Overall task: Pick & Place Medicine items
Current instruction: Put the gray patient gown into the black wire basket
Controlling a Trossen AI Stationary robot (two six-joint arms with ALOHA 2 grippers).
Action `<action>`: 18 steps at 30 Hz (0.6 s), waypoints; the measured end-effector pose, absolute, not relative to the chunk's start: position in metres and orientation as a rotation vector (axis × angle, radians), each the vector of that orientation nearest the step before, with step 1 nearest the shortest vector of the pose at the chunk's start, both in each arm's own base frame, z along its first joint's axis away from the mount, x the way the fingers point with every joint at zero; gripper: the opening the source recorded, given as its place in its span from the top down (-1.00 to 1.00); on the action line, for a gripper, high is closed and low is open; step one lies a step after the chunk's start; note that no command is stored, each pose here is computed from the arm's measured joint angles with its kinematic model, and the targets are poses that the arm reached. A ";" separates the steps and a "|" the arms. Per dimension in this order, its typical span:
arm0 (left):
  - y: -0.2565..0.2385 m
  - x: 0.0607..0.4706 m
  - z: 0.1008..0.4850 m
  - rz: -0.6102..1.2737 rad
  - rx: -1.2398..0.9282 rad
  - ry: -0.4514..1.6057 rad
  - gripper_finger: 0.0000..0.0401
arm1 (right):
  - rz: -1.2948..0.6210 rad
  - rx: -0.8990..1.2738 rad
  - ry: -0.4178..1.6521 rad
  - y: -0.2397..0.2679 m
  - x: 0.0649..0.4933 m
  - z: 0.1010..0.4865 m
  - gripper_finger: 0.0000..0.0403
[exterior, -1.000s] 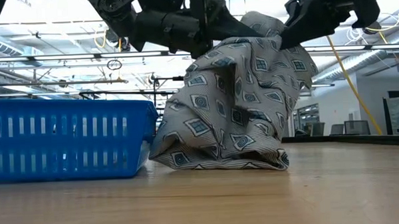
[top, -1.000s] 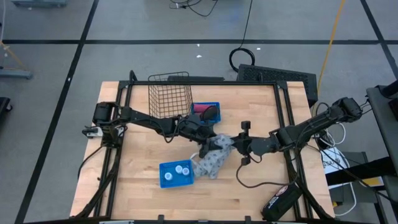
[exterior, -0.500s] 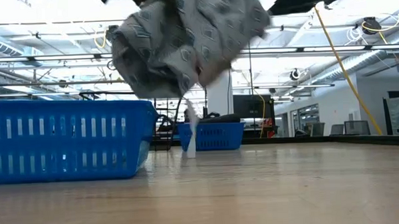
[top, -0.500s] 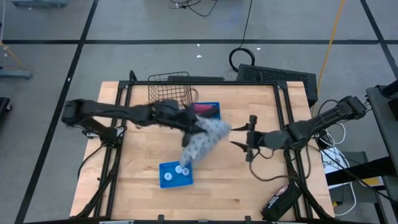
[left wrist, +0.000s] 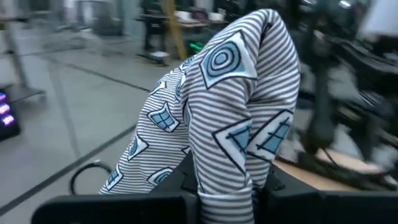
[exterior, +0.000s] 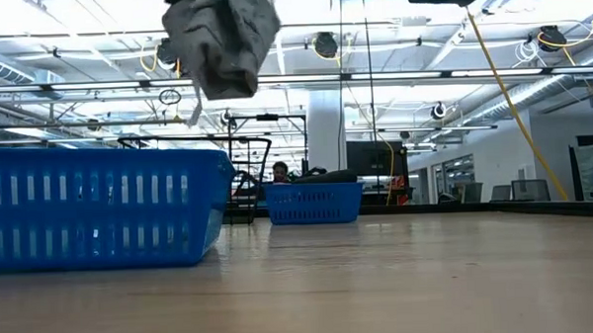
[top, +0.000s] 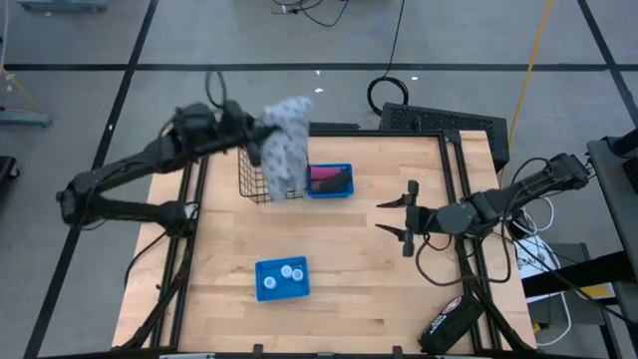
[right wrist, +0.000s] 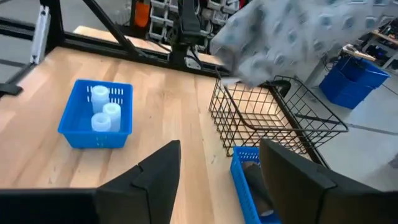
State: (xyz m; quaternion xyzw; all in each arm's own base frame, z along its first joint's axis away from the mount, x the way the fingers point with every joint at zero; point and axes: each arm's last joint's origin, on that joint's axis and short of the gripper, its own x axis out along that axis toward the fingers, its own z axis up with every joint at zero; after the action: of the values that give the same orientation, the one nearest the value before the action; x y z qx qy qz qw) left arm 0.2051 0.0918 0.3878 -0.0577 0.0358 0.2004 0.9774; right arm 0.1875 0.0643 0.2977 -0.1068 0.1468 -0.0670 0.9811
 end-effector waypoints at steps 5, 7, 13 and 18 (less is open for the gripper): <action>0.137 0.177 0.375 0.570 -0.246 -0.011 0.73 | -0.143 -0.230 0.329 0.064 0.193 0.292 0.00; 0.154 0.169 0.362 0.628 -0.334 -0.030 0.73 | -0.145 -0.238 0.346 0.065 0.196 0.289 0.00; 0.186 0.167 0.299 0.633 -0.578 -0.009 0.73 | -0.143 -0.257 0.382 0.067 0.202 0.282 0.01; 0.196 0.174 0.257 0.639 -0.674 0.048 0.73 | -0.142 -0.268 0.395 0.068 0.204 0.279 0.01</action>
State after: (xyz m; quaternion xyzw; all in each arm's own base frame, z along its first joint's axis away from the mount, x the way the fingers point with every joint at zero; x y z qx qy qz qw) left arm 0.1738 0.1955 0.2573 -0.3250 0.0232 0.3081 0.8938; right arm 0.2045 0.0681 0.2786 -0.1326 0.1955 -0.0703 0.9692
